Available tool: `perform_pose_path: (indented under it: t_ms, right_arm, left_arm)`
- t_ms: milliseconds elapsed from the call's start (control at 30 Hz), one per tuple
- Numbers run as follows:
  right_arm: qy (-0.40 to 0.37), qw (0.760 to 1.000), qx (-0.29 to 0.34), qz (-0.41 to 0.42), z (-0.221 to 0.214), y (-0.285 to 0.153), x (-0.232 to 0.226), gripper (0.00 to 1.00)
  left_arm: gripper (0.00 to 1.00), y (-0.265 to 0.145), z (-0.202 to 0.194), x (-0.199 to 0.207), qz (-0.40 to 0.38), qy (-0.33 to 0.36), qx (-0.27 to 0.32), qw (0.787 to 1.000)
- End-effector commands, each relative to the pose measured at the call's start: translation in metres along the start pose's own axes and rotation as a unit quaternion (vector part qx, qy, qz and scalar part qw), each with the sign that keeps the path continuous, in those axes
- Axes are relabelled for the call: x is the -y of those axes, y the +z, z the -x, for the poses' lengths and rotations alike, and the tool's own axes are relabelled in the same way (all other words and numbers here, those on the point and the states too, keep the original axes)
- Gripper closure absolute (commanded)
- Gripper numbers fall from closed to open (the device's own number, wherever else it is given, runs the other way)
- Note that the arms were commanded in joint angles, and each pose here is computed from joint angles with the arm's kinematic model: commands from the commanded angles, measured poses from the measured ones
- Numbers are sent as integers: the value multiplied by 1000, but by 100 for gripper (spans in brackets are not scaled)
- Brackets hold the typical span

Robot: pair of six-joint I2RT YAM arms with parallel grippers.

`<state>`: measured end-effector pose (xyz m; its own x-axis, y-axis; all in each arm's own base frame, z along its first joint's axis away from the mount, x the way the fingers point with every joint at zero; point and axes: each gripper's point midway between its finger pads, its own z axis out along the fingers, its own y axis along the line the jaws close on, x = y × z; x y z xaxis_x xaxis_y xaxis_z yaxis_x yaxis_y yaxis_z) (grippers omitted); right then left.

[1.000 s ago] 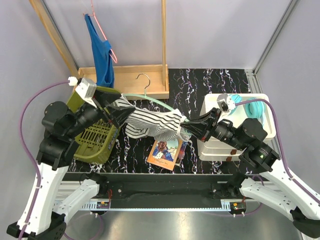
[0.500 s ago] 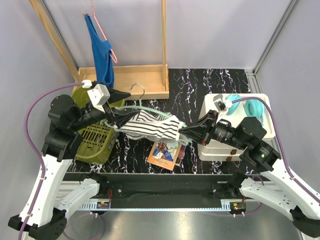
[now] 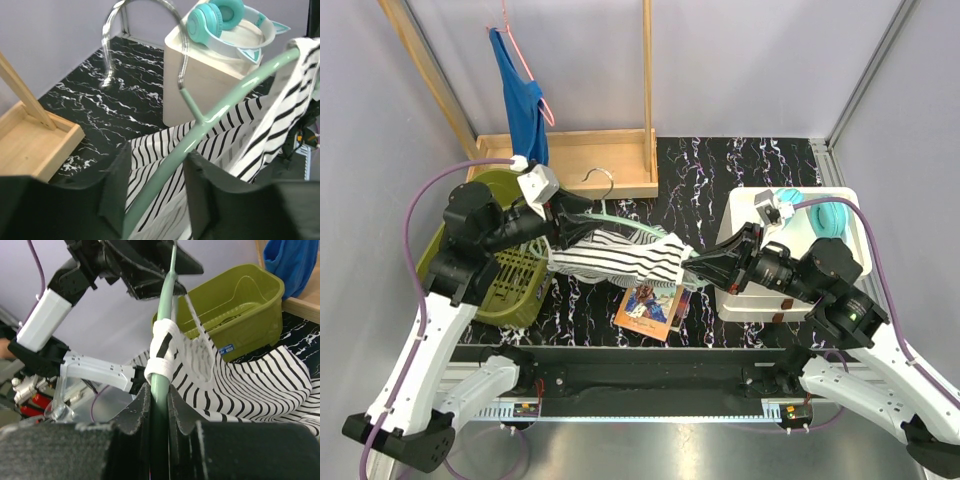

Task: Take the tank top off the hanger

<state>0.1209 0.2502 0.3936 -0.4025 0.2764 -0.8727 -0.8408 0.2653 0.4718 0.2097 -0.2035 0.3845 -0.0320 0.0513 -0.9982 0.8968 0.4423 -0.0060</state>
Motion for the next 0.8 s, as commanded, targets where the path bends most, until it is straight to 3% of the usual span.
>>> perform_pose_path:
  t_ms: [0, 33, 67, 100, 133, 233, 267, 300, 400, 500, 567, 767]
  right_arm:
    - [-18, 997, 50, 54, 33, -4, -32, 100]
    - [-17, 997, 48, 53, 32, -4, -31, 100]
    - [-16, 997, 48, 51, 31, -4, -30, 100]
    - [-13, 998, 48, 48, 30, -4, -28, 100]
    - [-11, 998, 47, 42, 30, -4, -26, 96]
    - [-2, 999, 44, 5, 29, -2, -13, 72]
    - [1, 999, 45, -21, 30, 1, -3, 54]
    - [-2, 999, 35, -42, 30, -1, 2, 43]
    - [-21, 993, 10, -114, 35, 0, 24, 20]
    - [-61, 987, -18, -150, 42, 3, 35, 6]
    - [-80, 982, -47, -166, 39, 11, 45, 3]
    - [-129, 970, -57, -198, 76, 12, 43, 0]
  left_arm:
    - [70, 5, 8, 0, -9, -12, 6, 1000]
    - [78, 5, 9, -1, -6, -10, 7, 1000]
    - [97, 4, 10, -4, 3, -10, 7, 1000]
    - [100, 3, 11, -4, 7, -7, 9, 1000]
    - [100, 3, 11, -4, 8, -5, 10, 1000]
    - [100, -2, 17, -6, 25, 8, 17, 1000]
    - [100, -5, 21, -9, 38, 19, 22, 999]
    - [100, -7, 24, -10, 43, 26, 26, 998]
    - [100, -14, 31, -10, 57, 50, 30, 997]
    - [100, -17, 34, -9, 64, 63, 33, 995]
    - [100, -17, 34, -6, 59, 68, 33, 995]
    - [100, -27, 36, -12, 98, 83, 38, 991]
